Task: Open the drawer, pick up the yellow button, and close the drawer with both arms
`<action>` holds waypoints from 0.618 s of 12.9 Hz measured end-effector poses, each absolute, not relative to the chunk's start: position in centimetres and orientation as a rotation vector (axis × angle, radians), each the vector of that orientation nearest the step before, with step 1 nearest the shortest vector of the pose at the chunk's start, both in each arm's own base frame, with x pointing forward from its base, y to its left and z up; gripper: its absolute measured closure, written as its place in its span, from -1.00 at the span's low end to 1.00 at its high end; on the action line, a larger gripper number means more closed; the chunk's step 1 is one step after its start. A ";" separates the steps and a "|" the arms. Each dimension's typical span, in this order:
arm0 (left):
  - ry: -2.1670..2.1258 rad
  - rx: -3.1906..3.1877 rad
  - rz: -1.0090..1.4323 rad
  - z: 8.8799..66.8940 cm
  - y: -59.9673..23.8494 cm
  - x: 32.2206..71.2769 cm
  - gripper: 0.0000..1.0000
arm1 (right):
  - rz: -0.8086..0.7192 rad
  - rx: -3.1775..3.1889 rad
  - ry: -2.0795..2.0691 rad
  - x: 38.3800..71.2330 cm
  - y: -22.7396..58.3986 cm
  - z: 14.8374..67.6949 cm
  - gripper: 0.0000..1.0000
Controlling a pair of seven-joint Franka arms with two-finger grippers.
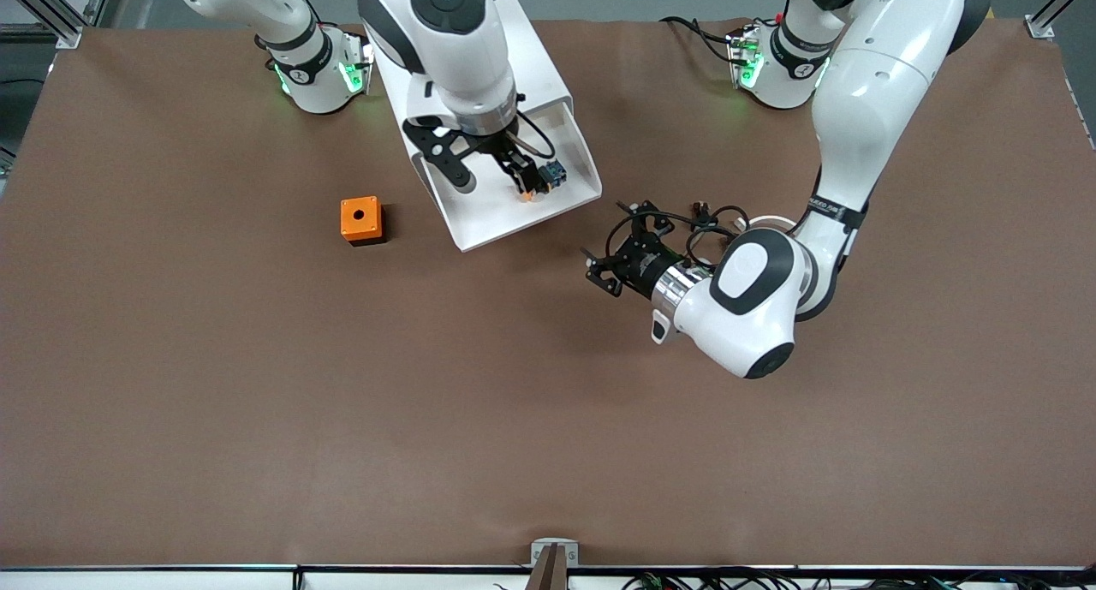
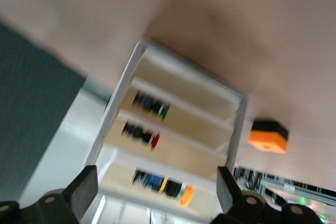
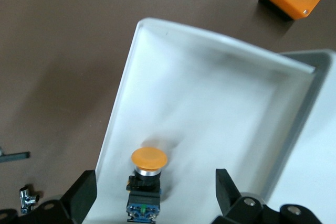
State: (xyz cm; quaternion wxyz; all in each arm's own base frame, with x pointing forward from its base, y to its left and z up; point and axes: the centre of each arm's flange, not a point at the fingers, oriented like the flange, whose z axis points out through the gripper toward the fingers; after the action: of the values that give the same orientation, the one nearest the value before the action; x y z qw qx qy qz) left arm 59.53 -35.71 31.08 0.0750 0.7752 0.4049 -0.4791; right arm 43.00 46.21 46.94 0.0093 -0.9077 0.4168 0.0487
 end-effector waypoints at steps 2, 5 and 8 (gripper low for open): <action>1.121 2.485 -1.147 32.6 -35.5 60.7 -0.99 | 0.141 -2.816 1.335 42.6 48.1 44.5 -1.00; 1.032 2.647 -0.748 35.7 -36.7 61.7 -0.99 | 0.139 -2.823 1.355 42.0 49.8 41.6 -1.00; 0.942 2.783 -0.476 37.8 -38.5 61.3 -0.99 | 0.145 -2.837 1.372 41.2 50.7 40.3 -0.96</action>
State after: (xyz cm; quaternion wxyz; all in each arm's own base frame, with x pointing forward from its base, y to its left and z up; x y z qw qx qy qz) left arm 61.26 -38.47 37.78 0.0824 0.9319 0.3154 -0.1593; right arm 41.24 50.69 40.32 -0.0063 -0.8993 0.4349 0.0459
